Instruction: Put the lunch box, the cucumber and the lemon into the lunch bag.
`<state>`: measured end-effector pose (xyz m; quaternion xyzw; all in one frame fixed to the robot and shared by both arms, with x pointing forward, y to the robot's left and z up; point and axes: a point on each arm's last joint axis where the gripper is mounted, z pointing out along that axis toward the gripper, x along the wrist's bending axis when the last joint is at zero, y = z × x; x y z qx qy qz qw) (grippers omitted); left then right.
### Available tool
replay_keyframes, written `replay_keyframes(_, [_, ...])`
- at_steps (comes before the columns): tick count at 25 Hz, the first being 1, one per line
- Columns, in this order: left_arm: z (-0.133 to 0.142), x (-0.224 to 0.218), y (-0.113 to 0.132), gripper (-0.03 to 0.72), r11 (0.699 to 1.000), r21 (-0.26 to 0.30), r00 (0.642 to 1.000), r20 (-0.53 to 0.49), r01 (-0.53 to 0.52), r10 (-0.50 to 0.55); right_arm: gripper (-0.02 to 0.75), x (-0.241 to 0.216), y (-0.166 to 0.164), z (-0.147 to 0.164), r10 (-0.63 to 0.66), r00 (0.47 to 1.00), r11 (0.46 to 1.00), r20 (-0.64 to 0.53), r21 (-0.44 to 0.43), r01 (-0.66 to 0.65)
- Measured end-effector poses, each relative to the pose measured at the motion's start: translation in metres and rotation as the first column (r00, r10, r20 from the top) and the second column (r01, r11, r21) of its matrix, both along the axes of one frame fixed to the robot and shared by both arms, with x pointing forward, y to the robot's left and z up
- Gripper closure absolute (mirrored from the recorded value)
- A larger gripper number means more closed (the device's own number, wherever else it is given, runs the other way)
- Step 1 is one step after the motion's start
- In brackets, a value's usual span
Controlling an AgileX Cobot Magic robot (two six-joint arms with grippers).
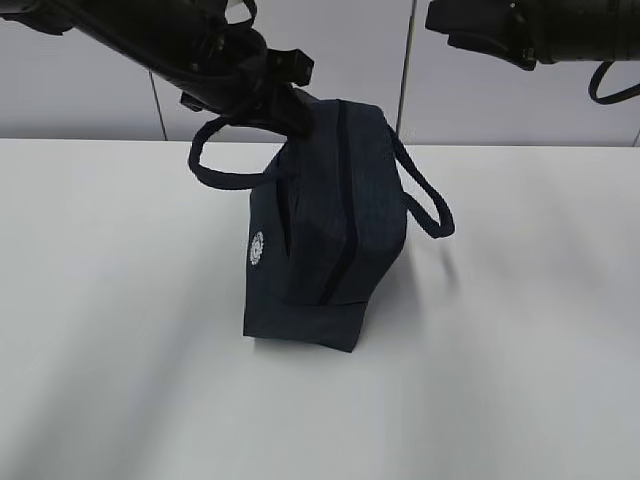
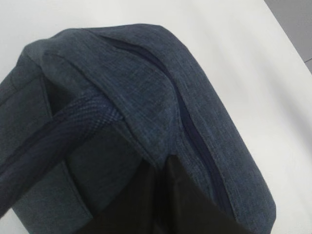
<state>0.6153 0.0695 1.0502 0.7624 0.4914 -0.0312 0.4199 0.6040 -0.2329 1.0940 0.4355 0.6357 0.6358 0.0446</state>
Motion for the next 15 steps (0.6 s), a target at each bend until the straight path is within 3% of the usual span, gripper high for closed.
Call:
replay_keyframes(8, [-0.004,0.008,0.028,0.668,1.000,0.024,0.997,-0.073,-0.011,0.013,0.343,0.000,0.000,0.000,0.000,1.000,1.000,0.000,0.000,0.000])
replay_keyframes(11, [-0.004,0.010,0.034,0.591,0.999,0.030,0.996,-0.087,-0.011,0.014,0.343,0.000,0.000,0.000,0.000,1.000,1.000,0.000,0.000,0.000])
replay_keyframes(15, [-0.004,0.009,0.034,0.414,0.999,0.031,0.996,-0.093,-0.006,0.009,0.343,0.000,0.000,0.000,0.000,1.000,1.000,0.000,0.000,0.000])
